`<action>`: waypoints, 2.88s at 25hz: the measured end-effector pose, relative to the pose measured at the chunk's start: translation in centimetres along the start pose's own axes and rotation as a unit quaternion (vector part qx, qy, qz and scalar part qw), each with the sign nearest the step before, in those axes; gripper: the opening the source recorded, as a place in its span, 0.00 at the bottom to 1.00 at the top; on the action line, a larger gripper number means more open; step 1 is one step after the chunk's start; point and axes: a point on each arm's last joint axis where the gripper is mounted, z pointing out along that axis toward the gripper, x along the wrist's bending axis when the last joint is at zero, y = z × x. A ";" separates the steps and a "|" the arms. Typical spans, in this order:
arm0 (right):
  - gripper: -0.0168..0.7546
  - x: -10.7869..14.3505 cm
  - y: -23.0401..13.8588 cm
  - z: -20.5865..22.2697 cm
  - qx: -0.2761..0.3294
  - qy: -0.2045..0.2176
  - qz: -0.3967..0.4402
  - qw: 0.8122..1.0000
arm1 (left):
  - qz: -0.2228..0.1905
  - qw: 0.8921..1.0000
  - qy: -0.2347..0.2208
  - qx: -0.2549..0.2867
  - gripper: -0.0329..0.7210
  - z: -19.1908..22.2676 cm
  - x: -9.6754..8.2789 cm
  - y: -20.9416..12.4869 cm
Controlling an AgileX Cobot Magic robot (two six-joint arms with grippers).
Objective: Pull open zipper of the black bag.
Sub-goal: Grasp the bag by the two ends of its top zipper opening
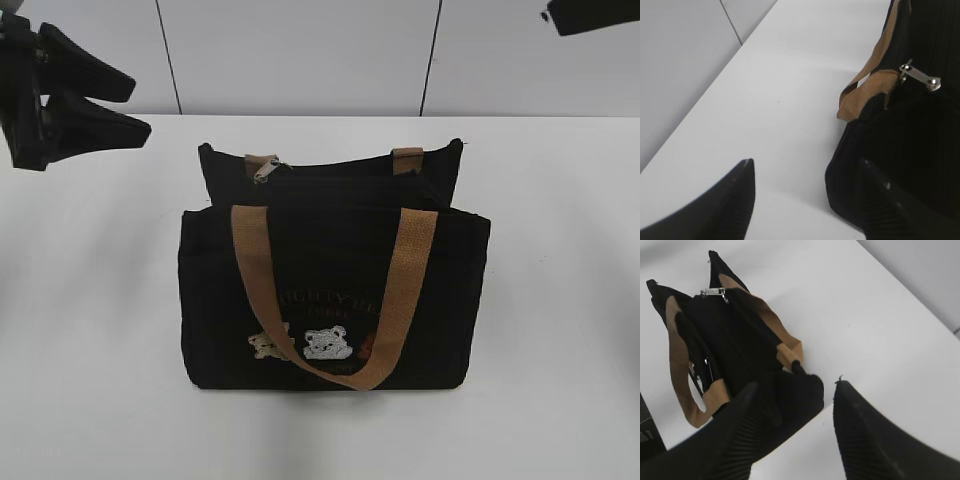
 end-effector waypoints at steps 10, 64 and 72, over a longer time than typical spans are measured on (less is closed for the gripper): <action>0.49 -1.3 4.9 7.8 -0.067 0.116 -0.089 0.987 | 0.037 0.993 -0.088 -0.069 0.67 3.8 1.3 -1.2; 0.37 2.1 2.4 25.3 0.023 0.304 -0.119 0.945 | 0.045 0.984 -0.164 -0.050 0.12 8.8 -0.1 -2.3; 0.04 2.1 2.3 25.1 0.032 0.308 -0.118 0.943 | 0.048 0.984 -0.165 -0.046 0.12 8.8 -0.1 -2.4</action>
